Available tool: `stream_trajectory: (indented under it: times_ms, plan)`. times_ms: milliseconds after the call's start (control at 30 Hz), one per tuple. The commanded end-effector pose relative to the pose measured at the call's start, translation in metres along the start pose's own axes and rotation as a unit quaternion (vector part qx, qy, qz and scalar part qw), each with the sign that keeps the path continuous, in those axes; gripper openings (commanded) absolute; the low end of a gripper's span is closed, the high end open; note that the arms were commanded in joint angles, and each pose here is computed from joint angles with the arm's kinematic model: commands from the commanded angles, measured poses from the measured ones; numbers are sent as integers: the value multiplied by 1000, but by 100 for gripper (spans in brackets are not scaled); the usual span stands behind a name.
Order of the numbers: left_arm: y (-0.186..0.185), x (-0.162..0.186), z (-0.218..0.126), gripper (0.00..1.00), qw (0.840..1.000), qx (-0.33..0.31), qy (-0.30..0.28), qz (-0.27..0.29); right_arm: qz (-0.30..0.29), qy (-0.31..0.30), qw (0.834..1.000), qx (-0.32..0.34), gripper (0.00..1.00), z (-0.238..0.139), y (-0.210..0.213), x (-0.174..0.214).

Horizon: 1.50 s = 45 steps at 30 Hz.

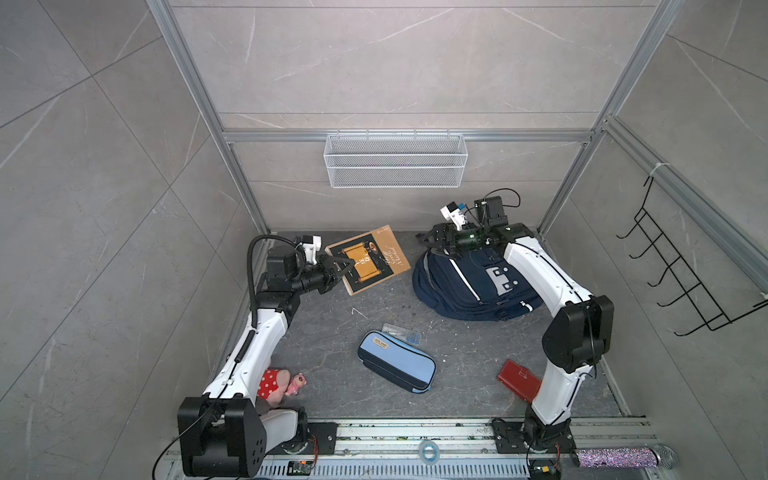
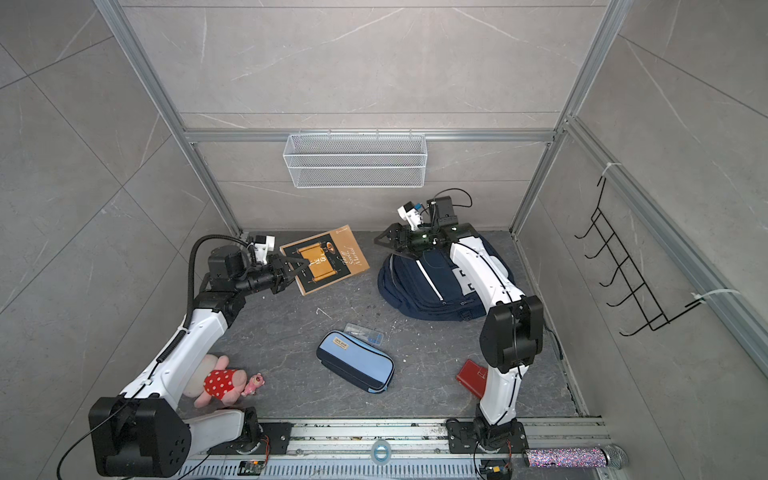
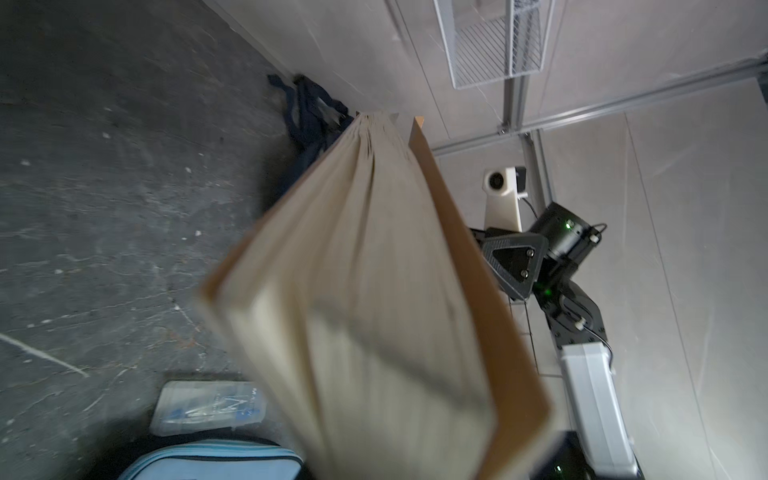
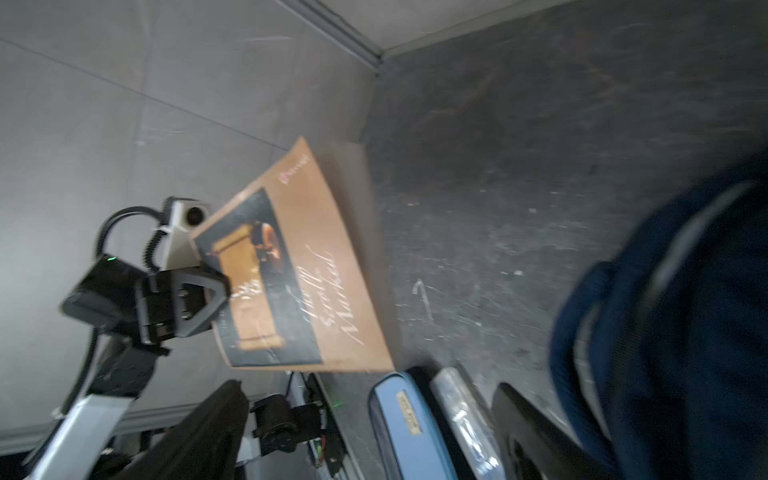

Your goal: Pack the student bag

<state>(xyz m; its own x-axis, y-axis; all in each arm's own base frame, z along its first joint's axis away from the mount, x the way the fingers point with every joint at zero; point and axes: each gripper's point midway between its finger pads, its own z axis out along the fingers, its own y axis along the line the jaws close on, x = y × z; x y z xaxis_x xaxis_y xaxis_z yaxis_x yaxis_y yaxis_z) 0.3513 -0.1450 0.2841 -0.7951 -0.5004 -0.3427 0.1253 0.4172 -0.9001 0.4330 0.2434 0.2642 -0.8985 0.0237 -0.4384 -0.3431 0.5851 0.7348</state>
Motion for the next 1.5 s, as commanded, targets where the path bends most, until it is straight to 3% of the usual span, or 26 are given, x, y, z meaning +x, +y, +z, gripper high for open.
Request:
stream_trajectory:
  times_ms: [0,133,400,633,800,967,1100,1267,1467]
  plan:
    - [-22,-12,-12,0,998,10,-38,54,-5,57,989,139,91,-4,-49,27]
    - [-15,-9,-10,0,998,12,-37,45,2,84,976,200,85,5,-84,36]
    - [-17,-8,-7,0,998,28,-37,35,-49,153,916,367,74,0,-148,52]
    - [-19,-9,0,0,999,34,-29,32,-89,184,887,413,69,16,-173,49]
    - [-25,-8,9,0,998,36,-24,38,-109,206,875,425,56,40,-183,54]
    - [-30,-5,15,0,998,40,-16,41,-111,215,870,431,35,51,-192,59]
    - [-33,0,18,0,998,41,-10,46,-122,202,869,436,2,48,-186,53]
    - [-33,6,22,0,998,39,0,51,-148,170,880,418,0,33,-148,33]
    - [-44,10,29,0,996,52,12,73,-179,86,906,375,0,0,-78,-4]
